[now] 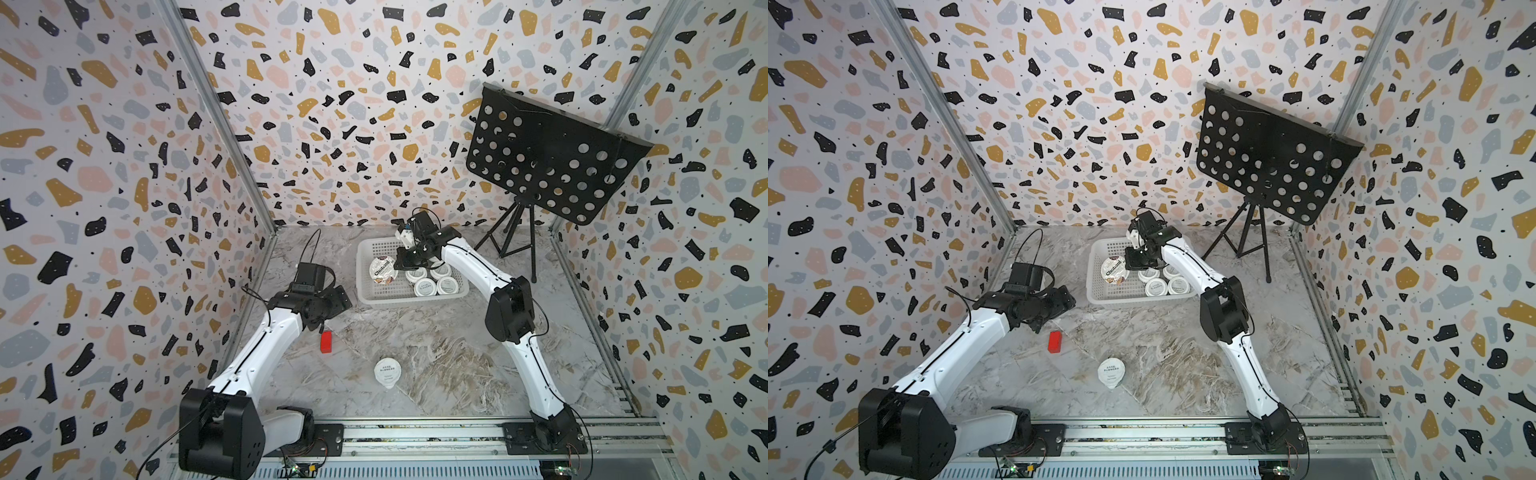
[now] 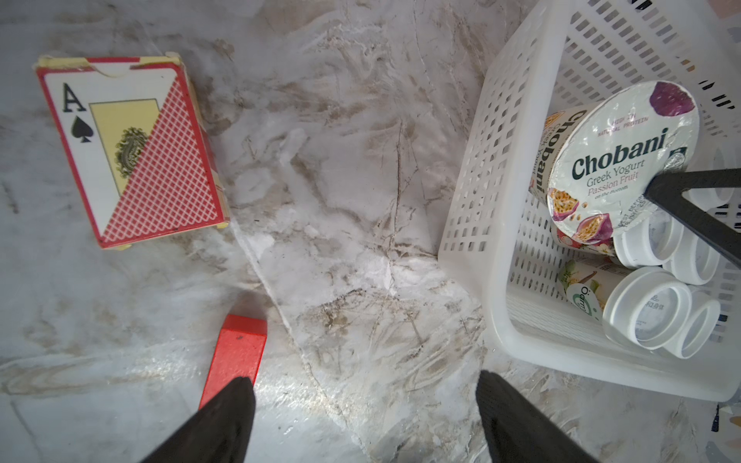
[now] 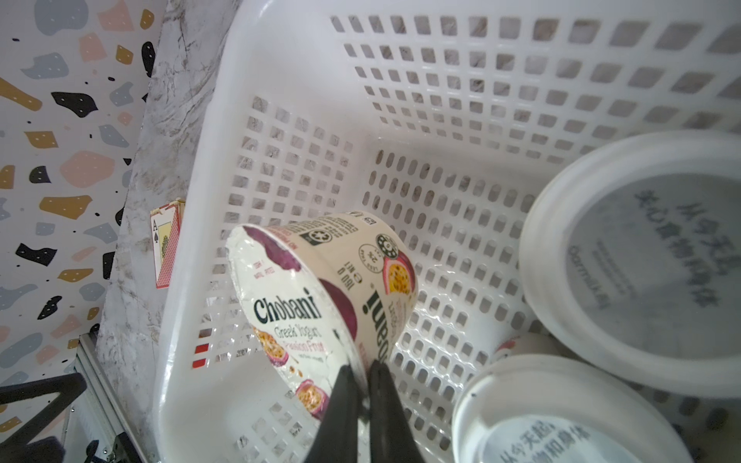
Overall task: Put the yogurt in the basket
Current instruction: Place the yogurt in the basket.
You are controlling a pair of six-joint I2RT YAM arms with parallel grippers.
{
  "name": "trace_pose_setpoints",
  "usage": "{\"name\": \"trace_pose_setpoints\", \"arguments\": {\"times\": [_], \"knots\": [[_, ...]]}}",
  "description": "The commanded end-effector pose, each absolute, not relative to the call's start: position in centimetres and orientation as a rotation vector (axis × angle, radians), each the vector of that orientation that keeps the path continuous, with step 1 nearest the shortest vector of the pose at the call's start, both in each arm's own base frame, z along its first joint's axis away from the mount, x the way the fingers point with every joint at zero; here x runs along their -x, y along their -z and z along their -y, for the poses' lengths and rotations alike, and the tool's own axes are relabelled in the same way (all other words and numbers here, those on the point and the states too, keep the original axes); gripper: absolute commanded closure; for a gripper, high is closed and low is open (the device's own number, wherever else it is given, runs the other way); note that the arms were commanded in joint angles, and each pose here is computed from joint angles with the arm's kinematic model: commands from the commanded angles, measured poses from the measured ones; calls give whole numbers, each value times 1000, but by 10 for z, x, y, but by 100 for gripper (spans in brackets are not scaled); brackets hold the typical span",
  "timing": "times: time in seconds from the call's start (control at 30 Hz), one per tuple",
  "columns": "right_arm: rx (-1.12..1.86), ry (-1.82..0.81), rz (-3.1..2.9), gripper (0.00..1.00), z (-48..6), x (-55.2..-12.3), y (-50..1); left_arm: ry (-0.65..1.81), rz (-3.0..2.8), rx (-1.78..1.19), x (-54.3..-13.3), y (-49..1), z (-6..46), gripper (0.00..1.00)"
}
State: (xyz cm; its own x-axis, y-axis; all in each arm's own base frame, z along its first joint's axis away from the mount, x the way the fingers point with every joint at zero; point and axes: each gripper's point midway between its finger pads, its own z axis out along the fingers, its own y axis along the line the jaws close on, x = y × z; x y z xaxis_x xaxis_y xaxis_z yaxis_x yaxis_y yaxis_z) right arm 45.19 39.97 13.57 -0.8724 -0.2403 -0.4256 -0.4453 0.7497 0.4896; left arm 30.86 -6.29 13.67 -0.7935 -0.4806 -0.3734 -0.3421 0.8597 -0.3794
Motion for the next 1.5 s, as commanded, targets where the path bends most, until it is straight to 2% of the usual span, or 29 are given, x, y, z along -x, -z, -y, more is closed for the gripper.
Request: {"name": "trace_pose_setpoints", "arguments": {"times": [0.0, 0.43, 0.7, 1.0, 1.23, 1.47], "knots": [[528, -871, -2563, 91, -404, -459, -151, 430, -2551, 585, -313, -141, 67, 9], [530, -873, -2577, 89, -409, -461, -139, 433, -2559, 579, -314, -140, 68, 9], [540, -874, -2573, 85, -412, -462, -139, 426, -2560, 579, -313, -140, 67, 9], [561, -843, -2555, 72, -410, -460, -149, 426, -2557, 576, -313, -142, 67, 9], [609, -795, -2513, 71, -407, -457, -169, 425, -2556, 581, -312, -141, 66, 9], [748, -740, -2428, 65, -410, -440, -198, 426, -2551, 579, -312, -143, 66, 9]]}}
